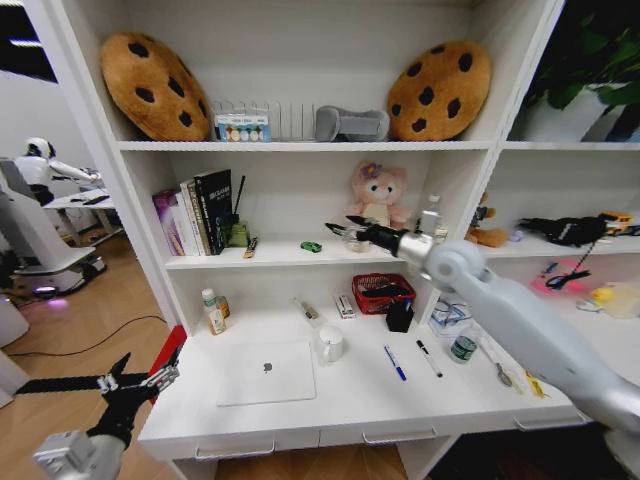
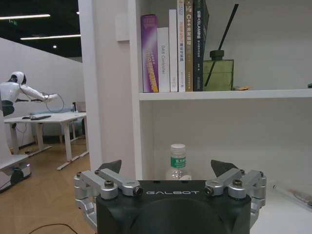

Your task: Organize the objects on the table.

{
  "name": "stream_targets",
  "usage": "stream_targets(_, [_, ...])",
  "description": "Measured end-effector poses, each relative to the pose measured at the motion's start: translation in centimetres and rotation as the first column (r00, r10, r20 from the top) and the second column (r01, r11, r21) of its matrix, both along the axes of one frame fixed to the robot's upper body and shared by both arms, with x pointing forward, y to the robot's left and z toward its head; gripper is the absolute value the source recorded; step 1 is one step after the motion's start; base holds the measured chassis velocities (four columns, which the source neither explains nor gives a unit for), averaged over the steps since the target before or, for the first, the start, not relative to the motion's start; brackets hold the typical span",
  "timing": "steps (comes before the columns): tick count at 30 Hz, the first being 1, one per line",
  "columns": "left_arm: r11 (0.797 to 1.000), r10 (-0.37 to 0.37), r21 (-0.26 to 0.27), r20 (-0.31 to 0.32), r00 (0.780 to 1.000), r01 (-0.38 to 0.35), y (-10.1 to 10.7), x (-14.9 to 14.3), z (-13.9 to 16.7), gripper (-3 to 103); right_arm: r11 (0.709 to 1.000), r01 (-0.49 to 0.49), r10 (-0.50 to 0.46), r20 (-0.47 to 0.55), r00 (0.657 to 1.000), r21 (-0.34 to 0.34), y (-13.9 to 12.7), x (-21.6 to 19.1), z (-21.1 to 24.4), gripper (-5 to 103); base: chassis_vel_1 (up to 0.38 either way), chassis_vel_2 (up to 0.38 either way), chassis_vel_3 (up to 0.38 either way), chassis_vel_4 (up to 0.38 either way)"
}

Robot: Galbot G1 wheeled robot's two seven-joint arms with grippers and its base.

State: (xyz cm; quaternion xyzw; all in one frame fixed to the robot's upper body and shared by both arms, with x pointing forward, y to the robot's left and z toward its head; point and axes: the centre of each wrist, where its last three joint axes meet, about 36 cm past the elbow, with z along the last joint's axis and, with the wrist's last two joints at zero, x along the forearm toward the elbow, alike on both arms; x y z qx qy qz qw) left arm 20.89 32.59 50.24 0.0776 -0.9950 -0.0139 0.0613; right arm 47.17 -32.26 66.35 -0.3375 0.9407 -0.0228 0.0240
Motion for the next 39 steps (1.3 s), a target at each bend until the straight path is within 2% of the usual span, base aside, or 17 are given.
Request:
stream_targets(2, [1.000, 0.000, 0.000, 0.000, 1.000, 0.000, 0.0, 0.0, 0.0, 100, 0.996, 0.078, -0.076, 0.042, 0.996, -0.044, -1.8, -3.6, -1.2, 100, 0.000, 0.000, 0.000, 0.000])
stream_targets(3, [1.000, 0.000, 0.000, 0.000, 1.000, 0.000, 0.0, 0.0, 0.0, 100, 0.996, 0.078, -0.076, 0.042, 0.996, -0.044, -1.8, -3.6, -1.2, 100, 0.000, 0.000, 0.000, 0.000])
stream_targets(5, [1.000, 0.000, 0.000, 0.000, 1.000, 0.000, 0.0, 0.0, 0.0, 100, 0.983, 0.173, -0.167, 0.088, 0.982, -0.068, -3.3, -6.8, -2.6, 100, 0.000, 0.000, 0.000, 0.000])
stream_targets(7, [1.000, 0.000, 0.000, 0.000, 1.000, 0.000, 0.0, 0.0, 0.0, 100, 0.956, 0.274, -0.263, 0.112, 0.958, -0.107, -5.8, -9.9, -6.7, 100, 0.000, 0.000, 0.000, 0.000])
stream_targets(8, [1.000, 0.000, 0.000, 0.000, 1.000, 0.000, 0.0, 0.0, 0.0, 100, 0.956, 0.274, -0.263, 0.112, 0.958, -0.107, -5.8, -9.9, -6.7, 100, 0.000, 0.000, 0.000, 0.000])
stream_targets(10, [1.000, 0.000, 0.000, 0.000, 1.000, 0.000, 0.0, 0.0, 0.0, 100, 0.931, 0.350, -0.350, 0.016, 0.937, -0.109, -7.1, -12.7, -11.4, 100, 0.000, 0.000, 0.000, 0.000])
stream_targets(13, [1.000, 0.000, 0.000, 0.000, 1.000, 0.000, 0.0, 0.0, 0.0, 100, 0.877, 0.458, -0.478, -0.172, 0.861, -0.143, -8.0, -16.2, -17.8, 100, 0.000, 0.000, 0.000, 0.000])
stream_targets(14, [1.000, 0.000, 0.000, 0.000, 1.000, 0.000, 0.0, 0.0, 0.0, 100, 0.877, 0.458, -0.478, -0.172, 0.861, -0.143, -8.0, -16.2, -17.8, 100, 0.000, 0.000, 0.000, 0.000])
stream_targets(15, [1.000, 0.000, 0.000, 0.000, 1.000, 0.000, 0.0, 0.0, 0.0, 100, 0.854, 0.495, -0.520, -0.250, 0.817, -0.160, -7.9, -17.0, -20.1, 100, 0.000, 0.000, 0.000, 0.000])
stream_targets(16, [1.000, 0.000, 0.000, 0.000, 1.000, 0.000, 0.0, 0.0, 0.0, 100, 0.854, 0.495, -0.520, -0.250, 0.817, -0.160, -7.9, -17.0, -20.1, 100, 0.000, 0.000, 0.000, 0.000])
stream_targets(17, [1.000, 0.000, 0.000, 0.000, 1.000, 0.000, 0.0, 0.0, 0.0, 100, 0.837, 0.524, -0.544, -0.328, 0.772, -0.155, -7.2, -17.1, -21.5, 100, 0.000, 0.000, 0.000, 0.000])
stream_targets(19, [1.000, 0.000, 0.000, 0.000, 1.000, 0.000, 0.0, 0.0, 0.0, 100, 0.820, 0.555, -0.556, -0.426, 0.713, -0.140, -5.7, -16.1, -22.8, 100, 0.000, 0.000, 0.000, 0.000])
stream_targets(20, [1.000, 0.000, 0.000, 0.000, 1.000, 0.000, 0.0, 0.0, 0.0, 100, 0.820, 0.555, -0.556, -0.426, 0.713, -0.140, -5.7, -16.1, -22.8, 100, 0.000, 0.000, 0.000, 0.000])
stream_targets(23, [1.000, 0.000, 0.000, 0.000, 1.000, 0.000, 0.0, 0.0, 0.0, 100, 0.805, 0.578, -0.550, -0.528, 0.647, -0.129, -3.9, -13.8, -24.1, 100, 0.000, 0.000, 0.000, 0.000])
stream_targets(29, [1.000, 0.000, 0.000, 0.000, 1.000, 0.000, 0.0, 0.0, 0.0, 100, 0.808, 0.562, -0.550, -0.566, 0.614, -0.175, -3.4, -11.0, -26.0, 100, 0.000, 0.000, 0.000, 0.000])
stream_targets(33, [1.000, 0.000, 0.000, 0.000, 1.000, 0.000, 0.0, 0.0, 0.0, 100, 0.814, 0.546, -0.551, -0.565, 0.614, -0.200, -3.3, -9.9, -26.7, 100, 0.000, 0.000, 0.000, 0.000])
stream_targets(39, [1.000, 0.000, 0.000, 0.000, 1.000, 0.000, 0.0, 0.0, 0.0, 100, 0.831, 0.510, -0.537, -0.555, 0.635, -0.221, -2.9, -7.5, -27.0, 100, 0.000, 0.000, 0.000, 0.000])
